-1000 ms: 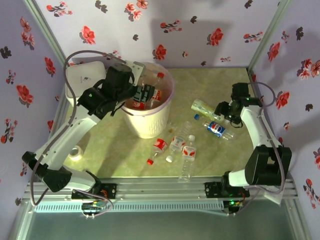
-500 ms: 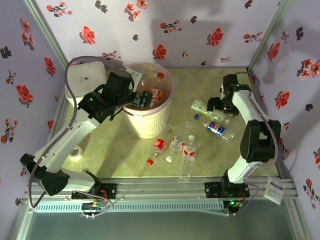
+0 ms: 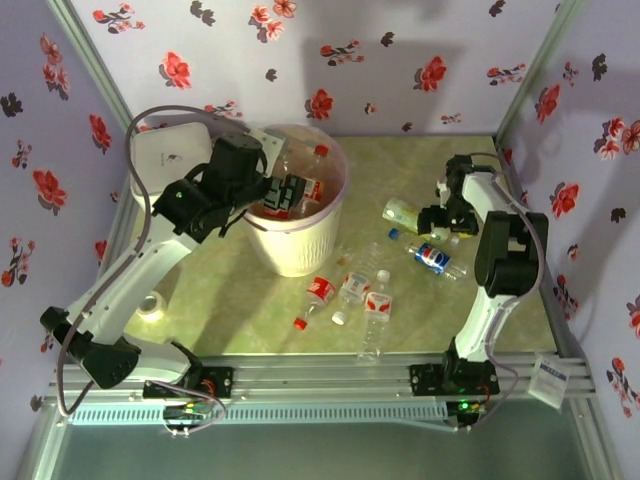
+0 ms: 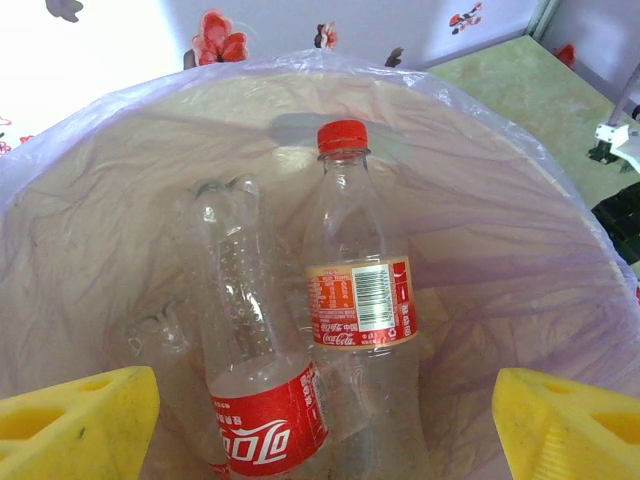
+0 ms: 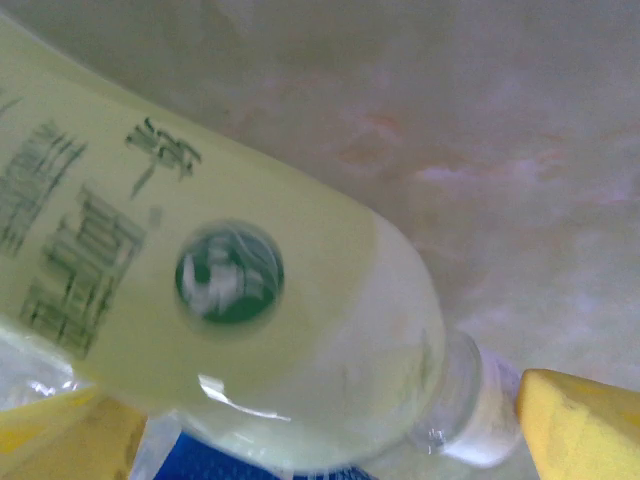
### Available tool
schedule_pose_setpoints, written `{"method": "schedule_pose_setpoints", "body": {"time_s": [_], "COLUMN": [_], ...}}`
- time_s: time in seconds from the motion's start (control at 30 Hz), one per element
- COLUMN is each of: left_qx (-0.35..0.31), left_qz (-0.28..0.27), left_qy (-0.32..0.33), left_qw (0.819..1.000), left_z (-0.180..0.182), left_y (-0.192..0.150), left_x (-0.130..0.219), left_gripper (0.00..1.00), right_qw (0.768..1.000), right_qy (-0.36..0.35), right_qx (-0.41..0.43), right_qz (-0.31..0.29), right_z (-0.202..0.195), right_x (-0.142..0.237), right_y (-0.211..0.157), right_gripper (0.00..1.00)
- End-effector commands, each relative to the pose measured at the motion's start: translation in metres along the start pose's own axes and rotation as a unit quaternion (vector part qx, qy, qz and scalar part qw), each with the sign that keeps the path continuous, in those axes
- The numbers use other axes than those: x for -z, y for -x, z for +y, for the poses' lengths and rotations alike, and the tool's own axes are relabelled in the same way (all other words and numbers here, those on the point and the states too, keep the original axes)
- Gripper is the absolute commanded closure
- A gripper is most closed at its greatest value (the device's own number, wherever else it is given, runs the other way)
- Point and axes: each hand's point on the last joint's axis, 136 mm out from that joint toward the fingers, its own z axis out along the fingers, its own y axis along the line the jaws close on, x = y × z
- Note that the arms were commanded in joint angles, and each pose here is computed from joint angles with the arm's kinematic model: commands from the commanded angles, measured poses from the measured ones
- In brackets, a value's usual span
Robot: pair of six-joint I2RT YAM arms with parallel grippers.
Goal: Put the plastic bottles in the bin
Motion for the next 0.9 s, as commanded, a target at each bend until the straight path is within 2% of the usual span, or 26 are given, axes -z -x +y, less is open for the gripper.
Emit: {"method": "schedule_pose_setpoints", "body": {"time_s": [0.0,0.2,0.33,0.47,0.53,0.7,0.87], "left_qx": [0.001,0.006,0.010,0.012,0.013,0.021,0.024], "left_qz": [-0.014,-0.017,-0.018,-0.016,-0.017,-0.027,-0.027], "left_qy": [0.004,0.007,0.010,0.016,0.016,0.013,0.012], "left_qw": [1.000,1.000,1.000,1.000,1.000,0.999,0.999], "left_z": [0.001,0.003,0.005,0.008,0.009,0.008,0.007], "left_y": [0.008,0.007,0.004,0.002,0.003,0.008,0.008], "left_x": [0.005,0.008,0.009,0.011,0.013,0.020,0.023], "left_gripper": [0.13,0.14,0.13,0.13,0.13,0.14,0.14], "right_qw": [1.000,0.995,0.994,0.993,0.993,0.994,0.990], "right_qy": [0.012,0.063,0.076,0.071,0.066,0.041,0.055], "right_qx": [-0.026,-0.051,-0.060,-0.069,-0.071,-0.070,-0.078], "right_qz": [-0.006,-0.050,-0.054,-0.057,-0.063,-0.079,-0.101], "right_z": [-0.004,0.003,0.007,0.004,0.003,-0.006,-0.001], "right_x": [-0.014,-0.010,-0.010,-0.007,-0.002,0.010,0.032], "right_y": [0.013,0.041,0.050,0.052,0.052,0.054,0.059], "right_gripper": [0.05,0.09,0.14,0.28,0.41,0.48,0.55]}}
